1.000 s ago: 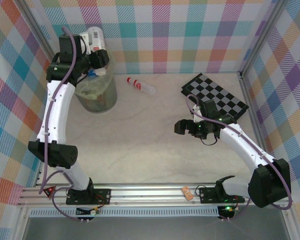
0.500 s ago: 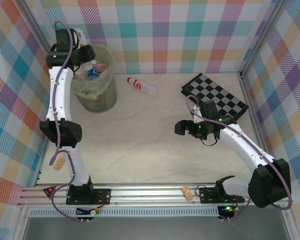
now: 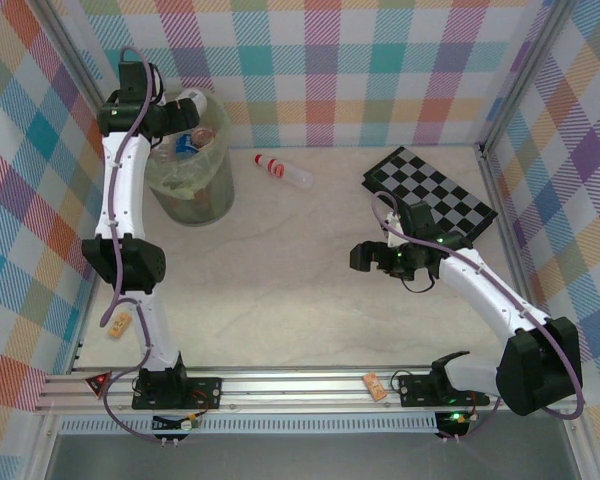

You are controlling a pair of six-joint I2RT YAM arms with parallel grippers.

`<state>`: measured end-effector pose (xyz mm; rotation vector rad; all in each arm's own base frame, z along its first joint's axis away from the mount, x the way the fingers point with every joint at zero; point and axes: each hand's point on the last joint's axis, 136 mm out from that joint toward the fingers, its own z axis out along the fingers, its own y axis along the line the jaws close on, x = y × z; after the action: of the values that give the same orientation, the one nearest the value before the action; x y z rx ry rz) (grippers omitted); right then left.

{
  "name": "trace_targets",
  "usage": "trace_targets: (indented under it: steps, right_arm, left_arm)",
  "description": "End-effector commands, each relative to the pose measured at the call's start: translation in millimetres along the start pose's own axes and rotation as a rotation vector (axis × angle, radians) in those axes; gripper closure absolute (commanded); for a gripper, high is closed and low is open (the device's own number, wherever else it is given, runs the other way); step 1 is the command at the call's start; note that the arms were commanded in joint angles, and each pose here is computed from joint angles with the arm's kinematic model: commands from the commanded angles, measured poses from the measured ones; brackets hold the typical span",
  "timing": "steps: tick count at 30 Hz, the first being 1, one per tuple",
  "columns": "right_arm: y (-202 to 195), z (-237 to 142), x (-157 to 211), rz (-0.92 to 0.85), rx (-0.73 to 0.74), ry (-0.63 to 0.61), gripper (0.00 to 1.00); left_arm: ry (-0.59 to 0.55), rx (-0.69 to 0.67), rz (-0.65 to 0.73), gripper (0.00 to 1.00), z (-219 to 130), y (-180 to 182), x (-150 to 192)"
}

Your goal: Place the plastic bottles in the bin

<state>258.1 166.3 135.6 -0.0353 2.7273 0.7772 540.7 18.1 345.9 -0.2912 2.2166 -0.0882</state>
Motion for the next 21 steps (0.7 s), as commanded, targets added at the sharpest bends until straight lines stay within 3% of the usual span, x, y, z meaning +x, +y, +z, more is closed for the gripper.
trace_targets:
  steps: [1, 11, 16, 21]
  right_arm:
    - [1.7, 5.2, 0.1, -0.016, -0.015, 0.008, 0.01]
    - [1.3, 5.5, 0.9, -0.015, -0.015, 0.011, 0.01]
    - [0.0, 6.6, 1.2, -0.009, -0.013, 0.011, 0.01]
    - [0.4, 6.6, 1.6, -0.01, -0.013, 0.014, 0.01]
  left_arm:
    - [-0.161, 0.008, 0.02, 0.19, -51.0, -4.3, -36.2]
    - [-0.165, -0.012, 0.104, 0.34, -17.5, -23.0, -32.6]
    - [-0.112, -0.009, 0.168, 0.34, 11.2, -37.1, -17.7]
    - [-0.033, -0.115, 0.202, 0.37, 29.0, -19.6, 1.9]
